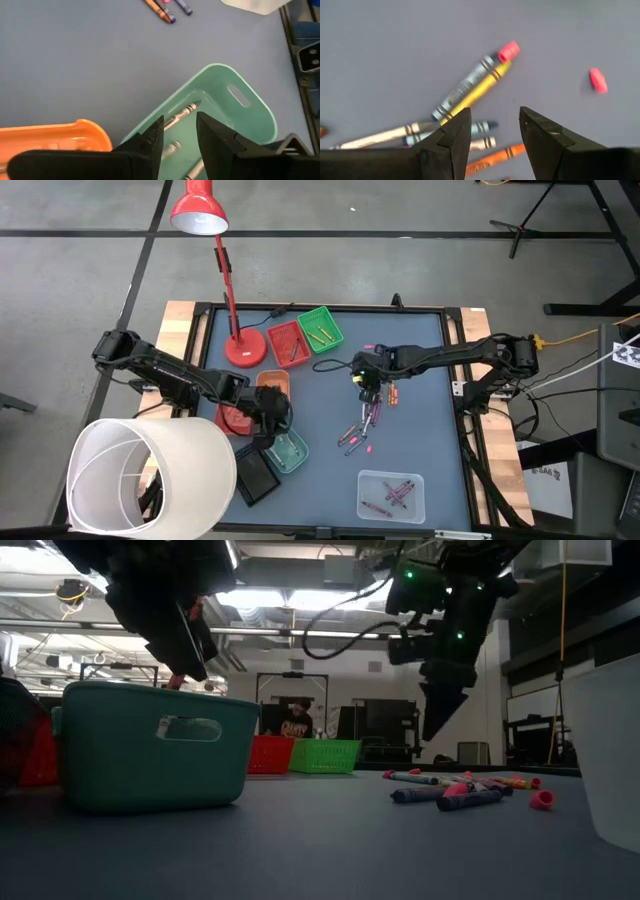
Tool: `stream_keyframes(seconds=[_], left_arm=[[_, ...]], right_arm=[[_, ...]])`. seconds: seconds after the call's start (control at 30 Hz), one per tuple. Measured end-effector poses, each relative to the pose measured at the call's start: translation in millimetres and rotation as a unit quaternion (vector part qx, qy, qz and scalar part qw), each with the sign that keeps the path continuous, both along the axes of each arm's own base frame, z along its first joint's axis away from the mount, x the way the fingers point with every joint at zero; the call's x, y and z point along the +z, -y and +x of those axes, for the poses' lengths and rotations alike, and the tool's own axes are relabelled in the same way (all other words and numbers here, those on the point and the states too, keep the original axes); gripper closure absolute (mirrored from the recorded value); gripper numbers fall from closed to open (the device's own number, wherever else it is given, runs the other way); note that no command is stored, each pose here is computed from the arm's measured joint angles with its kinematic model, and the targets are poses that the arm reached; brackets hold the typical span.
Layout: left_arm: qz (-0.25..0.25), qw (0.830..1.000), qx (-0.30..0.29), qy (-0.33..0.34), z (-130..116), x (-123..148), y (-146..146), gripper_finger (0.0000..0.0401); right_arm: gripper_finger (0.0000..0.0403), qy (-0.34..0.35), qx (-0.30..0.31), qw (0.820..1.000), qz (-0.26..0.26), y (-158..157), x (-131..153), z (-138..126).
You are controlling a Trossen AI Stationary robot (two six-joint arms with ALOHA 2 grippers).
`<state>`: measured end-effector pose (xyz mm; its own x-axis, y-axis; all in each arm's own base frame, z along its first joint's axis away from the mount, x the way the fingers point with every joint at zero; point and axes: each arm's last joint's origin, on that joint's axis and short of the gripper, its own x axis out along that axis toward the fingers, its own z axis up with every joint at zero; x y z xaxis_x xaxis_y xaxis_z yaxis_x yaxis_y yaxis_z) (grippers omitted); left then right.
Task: Sort crayons
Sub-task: Put the orange crayon into the left red basket
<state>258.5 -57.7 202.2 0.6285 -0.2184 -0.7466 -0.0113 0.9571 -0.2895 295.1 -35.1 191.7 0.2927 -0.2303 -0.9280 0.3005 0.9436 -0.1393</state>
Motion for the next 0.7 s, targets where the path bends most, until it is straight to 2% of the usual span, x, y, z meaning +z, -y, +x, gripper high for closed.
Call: stream_keyframes(seconds=[0.3,0.7], left_arm=[[0.018,1.0,0.016,0.004,0.5,0.0,-1.6,0.03],[0.049,0.998,0.044,0.011,1.0,0.1,-4.0,0.03]], right_arm=[[0.0237,-0.022,-0.112,0.993,0.03,-1.0,-9.0,-11.4],[0.0237,-0.038,-0.187,0.98,0.051,-2.6,-27.9,-25.5]])
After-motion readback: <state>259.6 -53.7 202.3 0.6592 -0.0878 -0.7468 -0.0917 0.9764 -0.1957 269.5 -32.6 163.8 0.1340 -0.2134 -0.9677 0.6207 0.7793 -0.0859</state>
